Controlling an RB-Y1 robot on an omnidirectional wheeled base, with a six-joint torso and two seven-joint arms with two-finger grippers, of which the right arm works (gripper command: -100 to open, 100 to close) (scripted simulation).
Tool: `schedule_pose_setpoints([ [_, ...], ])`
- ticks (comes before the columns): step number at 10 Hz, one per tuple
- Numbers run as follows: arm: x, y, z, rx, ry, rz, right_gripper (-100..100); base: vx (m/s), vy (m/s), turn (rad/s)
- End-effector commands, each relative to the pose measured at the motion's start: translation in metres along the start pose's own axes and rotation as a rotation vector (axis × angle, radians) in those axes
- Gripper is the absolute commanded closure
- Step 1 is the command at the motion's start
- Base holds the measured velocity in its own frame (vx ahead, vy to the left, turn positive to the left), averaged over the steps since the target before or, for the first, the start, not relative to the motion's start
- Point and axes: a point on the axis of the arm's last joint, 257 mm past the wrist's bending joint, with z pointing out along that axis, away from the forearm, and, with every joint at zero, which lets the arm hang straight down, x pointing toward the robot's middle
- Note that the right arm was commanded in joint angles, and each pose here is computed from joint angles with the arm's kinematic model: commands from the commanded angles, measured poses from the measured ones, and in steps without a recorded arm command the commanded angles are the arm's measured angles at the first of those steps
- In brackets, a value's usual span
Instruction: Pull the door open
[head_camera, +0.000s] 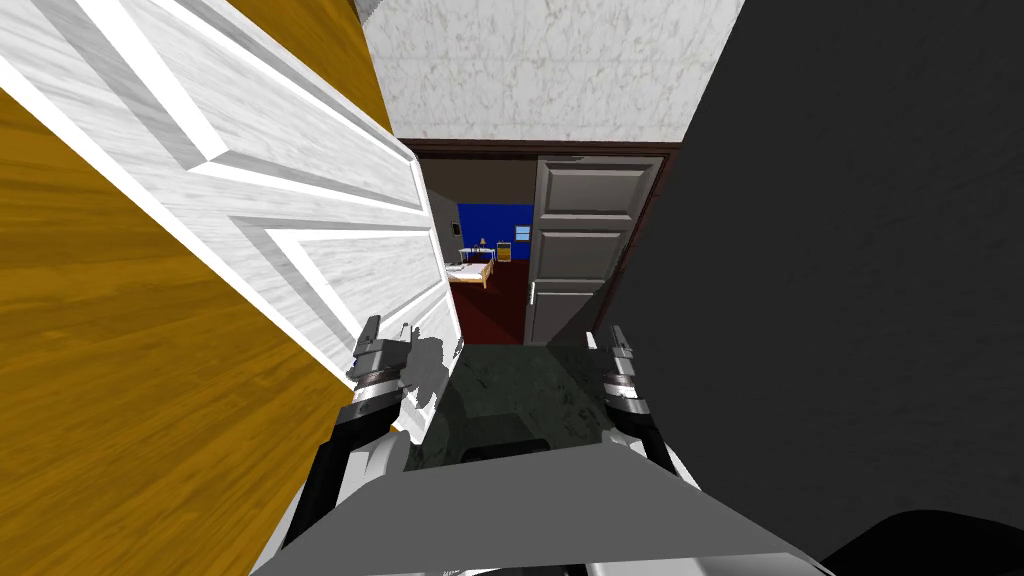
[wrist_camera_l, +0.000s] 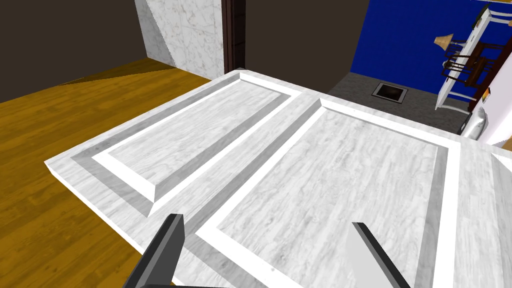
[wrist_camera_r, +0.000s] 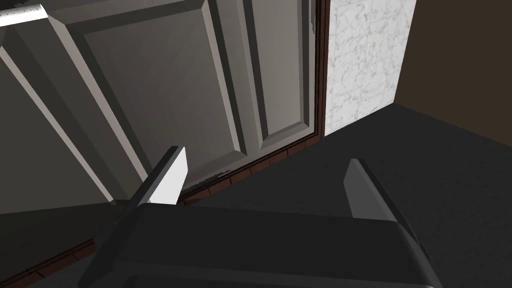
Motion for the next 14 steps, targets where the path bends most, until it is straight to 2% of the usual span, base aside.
schedule_pose_setpoints([
  [1, -0.005, -0.007, -0.0047, 0.01, -0.013, 0.04, -100, 0.097, -0.003, 0.095],
  [8, -0.031, -0.034, -0.0286, 0.05, -0.084, 0.213, -100, 0.094, -0.006, 0.118],
  [14, -0.056, -0.057, -0.0541, 0.075, -0.162, 0.363, -100, 0.1, -0.019, 0.124],
])
